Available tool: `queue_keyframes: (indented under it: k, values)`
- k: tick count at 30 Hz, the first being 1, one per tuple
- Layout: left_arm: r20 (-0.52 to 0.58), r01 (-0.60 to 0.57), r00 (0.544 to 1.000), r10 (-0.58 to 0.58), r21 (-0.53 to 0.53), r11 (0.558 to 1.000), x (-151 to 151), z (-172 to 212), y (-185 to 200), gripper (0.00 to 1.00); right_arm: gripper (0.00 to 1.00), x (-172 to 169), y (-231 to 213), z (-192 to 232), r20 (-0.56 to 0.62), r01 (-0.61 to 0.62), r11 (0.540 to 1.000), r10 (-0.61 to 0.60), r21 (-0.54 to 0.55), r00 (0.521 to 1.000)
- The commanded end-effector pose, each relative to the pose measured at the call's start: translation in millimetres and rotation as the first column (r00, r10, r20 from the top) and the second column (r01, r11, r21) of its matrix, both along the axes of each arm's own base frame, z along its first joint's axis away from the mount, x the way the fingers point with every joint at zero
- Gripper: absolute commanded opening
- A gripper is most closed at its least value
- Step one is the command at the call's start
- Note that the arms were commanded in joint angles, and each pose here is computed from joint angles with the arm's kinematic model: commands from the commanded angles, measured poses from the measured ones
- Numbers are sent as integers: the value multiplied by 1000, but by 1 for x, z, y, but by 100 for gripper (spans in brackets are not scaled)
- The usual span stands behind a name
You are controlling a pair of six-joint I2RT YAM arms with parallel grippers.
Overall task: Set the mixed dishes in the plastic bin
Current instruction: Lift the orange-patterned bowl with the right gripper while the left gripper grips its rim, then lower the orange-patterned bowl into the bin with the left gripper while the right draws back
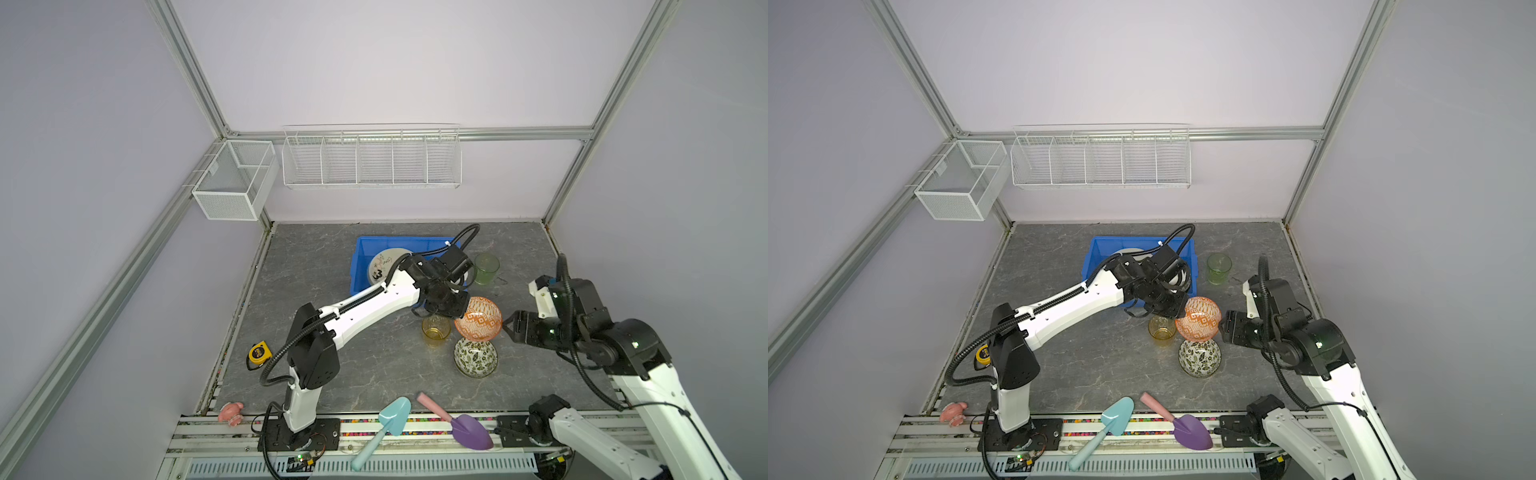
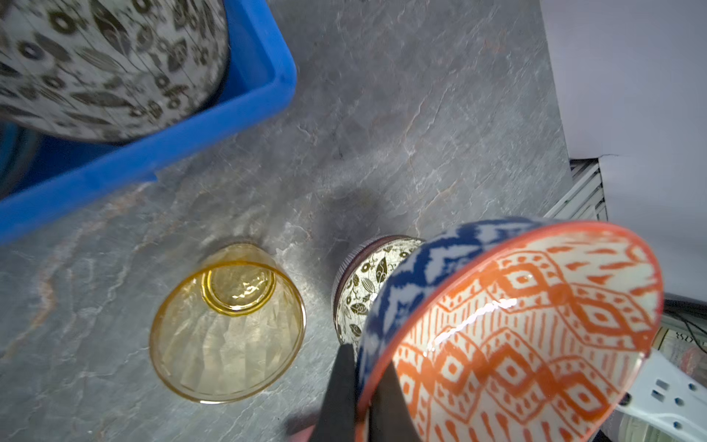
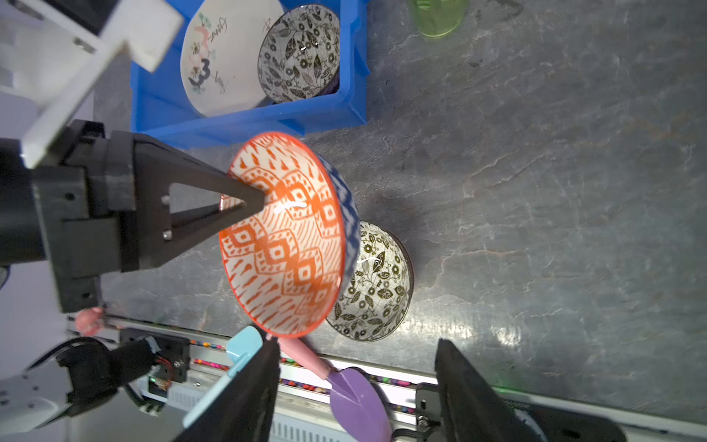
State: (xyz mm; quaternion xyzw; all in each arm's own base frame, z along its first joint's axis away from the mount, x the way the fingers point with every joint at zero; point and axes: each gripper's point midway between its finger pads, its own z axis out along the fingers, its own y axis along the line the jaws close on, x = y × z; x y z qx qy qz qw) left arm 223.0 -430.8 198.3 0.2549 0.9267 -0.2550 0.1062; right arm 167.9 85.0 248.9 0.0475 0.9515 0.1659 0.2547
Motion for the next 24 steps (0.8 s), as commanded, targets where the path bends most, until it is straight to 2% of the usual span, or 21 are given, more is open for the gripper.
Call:
queue_keyframes:
  k: [1, 3, 11, 18, 24]
  values:
    - [60, -16, 998, 15, 17, 1000, 25, 14, 12, 0, 81, -8, -9, 1, 1, 28, 999, -28, -15, 1000]
    - [80, -37, 996, 34, 39, 999, 39, 18, 22, 0, 90, -9, -10, 1, 10, 33, 999, -33, -13, 999]
    - [137, -129, 984, 117, 82, 988, 96, 23, 51, 0, 88, -10, -12, -4, 23, 38, 999, -37, -15, 999]
    - [144, -207, 971, 190, 118, 971, 141, 6, 67, 0, 88, -9, -15, -7, 20, 38, 999, -38, -33, 999]
    - [130, -238, 967, 221, 140, 961, 163, -19, 64, 0, 88, -5, -14, -12, 10, 36, 999, -35, -41, 999]
